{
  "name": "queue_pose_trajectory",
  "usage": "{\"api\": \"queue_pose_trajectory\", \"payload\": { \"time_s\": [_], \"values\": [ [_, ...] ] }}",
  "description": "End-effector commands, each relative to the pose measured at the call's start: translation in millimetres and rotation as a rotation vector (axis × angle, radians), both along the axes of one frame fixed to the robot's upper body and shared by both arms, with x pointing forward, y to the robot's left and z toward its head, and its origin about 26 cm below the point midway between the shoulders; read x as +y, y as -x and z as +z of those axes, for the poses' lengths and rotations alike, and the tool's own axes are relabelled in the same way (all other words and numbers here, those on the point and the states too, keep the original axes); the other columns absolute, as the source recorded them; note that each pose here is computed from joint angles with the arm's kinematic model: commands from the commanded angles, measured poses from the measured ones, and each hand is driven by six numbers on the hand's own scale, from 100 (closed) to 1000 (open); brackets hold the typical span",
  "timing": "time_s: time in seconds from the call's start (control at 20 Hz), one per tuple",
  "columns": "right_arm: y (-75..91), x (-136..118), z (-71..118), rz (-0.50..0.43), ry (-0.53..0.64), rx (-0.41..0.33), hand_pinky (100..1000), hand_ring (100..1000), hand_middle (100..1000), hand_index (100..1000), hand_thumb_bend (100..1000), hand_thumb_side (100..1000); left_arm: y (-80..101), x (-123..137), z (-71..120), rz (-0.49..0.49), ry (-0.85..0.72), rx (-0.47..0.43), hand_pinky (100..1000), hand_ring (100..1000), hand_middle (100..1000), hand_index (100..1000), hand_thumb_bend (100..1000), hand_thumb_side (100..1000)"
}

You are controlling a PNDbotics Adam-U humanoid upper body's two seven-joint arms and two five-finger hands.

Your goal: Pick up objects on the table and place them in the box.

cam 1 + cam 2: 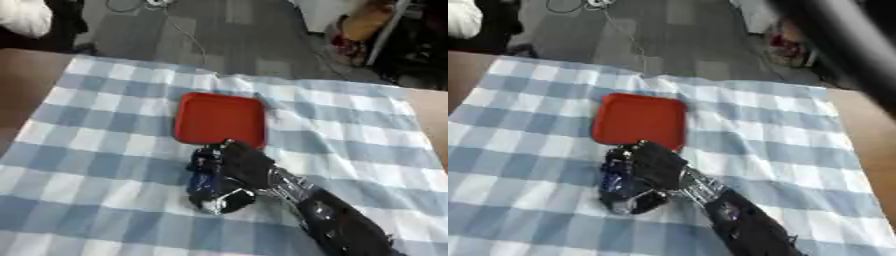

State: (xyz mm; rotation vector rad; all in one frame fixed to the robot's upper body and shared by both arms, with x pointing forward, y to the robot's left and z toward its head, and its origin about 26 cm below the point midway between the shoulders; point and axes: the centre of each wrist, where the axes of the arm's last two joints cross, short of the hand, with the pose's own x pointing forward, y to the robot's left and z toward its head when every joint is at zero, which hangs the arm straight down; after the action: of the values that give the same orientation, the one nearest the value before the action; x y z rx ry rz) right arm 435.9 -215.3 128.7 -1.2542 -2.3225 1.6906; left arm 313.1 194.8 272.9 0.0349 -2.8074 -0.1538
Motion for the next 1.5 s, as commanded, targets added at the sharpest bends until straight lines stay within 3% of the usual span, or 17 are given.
{"api": "queue_pose_trajectory", "payload": {
  "time_s": [0.05, 0.25, 0.6, 0.7, 0.75, 0.9, 1.0, 1.05, 1.5],
  "values": [
    [1.5, -5.5, 8.2, 0.031, -0.058, -0.058, 100, 230, 334, 471, 187, 1000, 3.2, -0.8, 7.3, -0.009, -0.005, -0.031, 814, 839, 1000, 875, 304, 1000],
    [2.1, -7.0, 8.7, 0.058, -0.095, -0.102, 100, 108, 220, 354, 104, 1000, 3.2, -0.8, 7.4, -0.01, -0.005, -0.031, 813, 839, 1000, 875, 304, 1000],
    [1.7, -10.3, 2.2, 0.062, -0.077, -0.123, 100, 100, 128, 302, 119, 1000, 3.2, -0.9, 7.5, -0.011, -0.006, -0.031, 809, 839, 1000, 875, 304, 1000],
    [1.4, -11.0, -1.3, 0.057, -0.073, -0.115, 100, 100, 155, 316, 100, 1000, 3.2, -0.8, 7.6, -0.011, -0.006, -0.032, 809, 839, 1000, 875, 304, 1000],
    [1.2, -11.7, -3.2, 0.054, -0.069, -0.109, 100, 114, 259, 428, 128, 1000, 3.2, -0.8, 7.6, -0.01, -0.006, -0.032, 808, 839, 1000, 876, 304, 1000],
    [0.2, -13.2, -8.8, 0.027, -0.045, -0.086, 100, 262, 397, 559, 169, 1000, 3.2, -0.7, 7.5, -0.011, -0.007, -0.031, 808, 839, 1000, 876, 304, 1000],
    [0.0, -13.1, -13.3, 0.0, -0.023, -0.069, 100, 295, 429, 594, 169, 1000, 3.2, -0.6, 7.6, -0.01, -0.007, -0.032, 808, 839, 1000, 876, 304, 1000],
    [0.2, -12.8, -15.8, -0.013, -0.01, -0.059, 100, 370, 492, 639, 175, 1000, 3.2, -0.6, 7.6, -0.01, -0.007, -0.032, 808, 839, 1000, 876, 304, 1000],
    [3.2, -10.3, -33.5, -0.077, 0.062, 0.03, 100, 425, 578, 724, 201, 1000, 3.1, -0.2, 7.4, -0.009, -0.008, -0.033, 807, 839, 1000, 876, 306, 1000]
  ]
}}
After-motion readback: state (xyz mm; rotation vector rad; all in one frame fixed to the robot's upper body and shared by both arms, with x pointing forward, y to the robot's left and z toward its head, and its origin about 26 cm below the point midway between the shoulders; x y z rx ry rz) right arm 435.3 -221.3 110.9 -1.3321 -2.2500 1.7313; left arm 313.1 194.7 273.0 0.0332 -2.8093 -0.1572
